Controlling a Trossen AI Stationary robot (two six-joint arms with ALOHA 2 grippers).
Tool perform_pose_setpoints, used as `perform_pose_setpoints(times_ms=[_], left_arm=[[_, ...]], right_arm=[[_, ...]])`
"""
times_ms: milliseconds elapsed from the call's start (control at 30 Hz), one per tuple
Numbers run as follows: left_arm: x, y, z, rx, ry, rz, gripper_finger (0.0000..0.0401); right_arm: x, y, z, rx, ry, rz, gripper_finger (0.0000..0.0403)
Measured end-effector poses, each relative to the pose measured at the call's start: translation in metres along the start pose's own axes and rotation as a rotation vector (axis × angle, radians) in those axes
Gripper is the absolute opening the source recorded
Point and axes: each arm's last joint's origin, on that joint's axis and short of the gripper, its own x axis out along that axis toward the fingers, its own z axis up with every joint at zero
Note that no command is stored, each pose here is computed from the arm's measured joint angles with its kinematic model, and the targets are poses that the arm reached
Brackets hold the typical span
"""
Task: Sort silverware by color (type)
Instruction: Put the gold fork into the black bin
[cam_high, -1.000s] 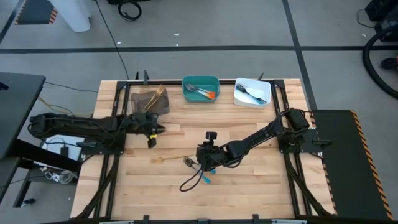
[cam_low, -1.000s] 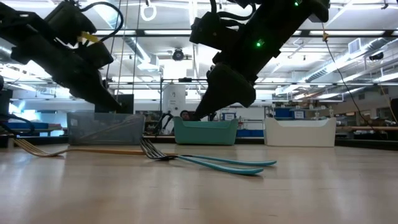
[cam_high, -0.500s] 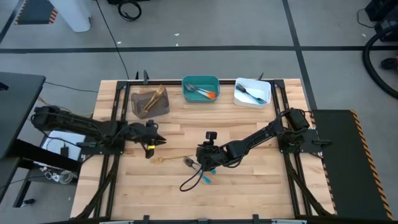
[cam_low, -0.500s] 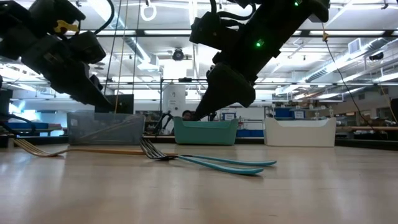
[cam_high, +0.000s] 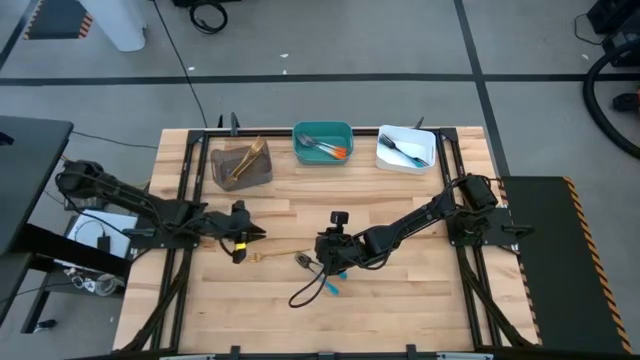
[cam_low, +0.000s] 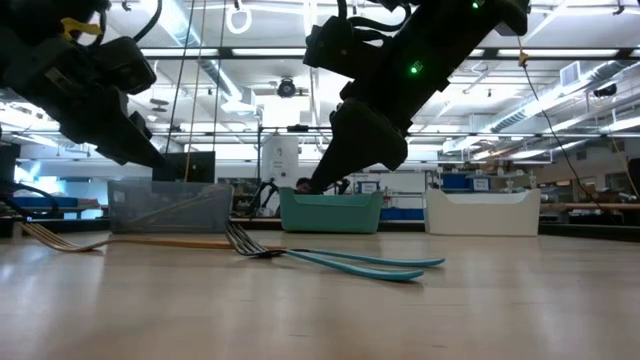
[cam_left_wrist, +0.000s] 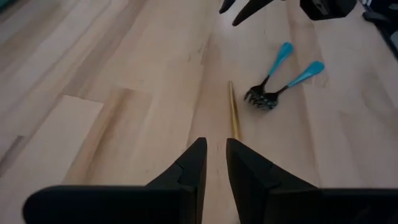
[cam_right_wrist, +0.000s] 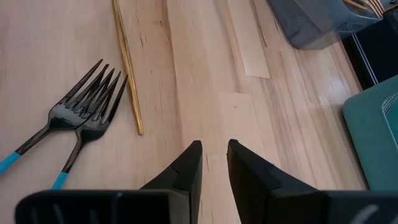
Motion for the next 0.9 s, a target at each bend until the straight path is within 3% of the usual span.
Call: perform_pose_setpoints(times_ms=[400, 900], left_arm=[[0.0, -0.019, -0.003, -0.014, 0.0, -0.005, 0.011], [0.043, -0.048, 0.005, 0.061, 0.181, 0.065, 0.0112]], right_arm=[[0.0, 0.0, 0.0, 0.002, -0.004, 0.0, 0.0083], [-0.001, 0.001, 0.0, -0.001, -0.004, 0.003, 0.0083]])
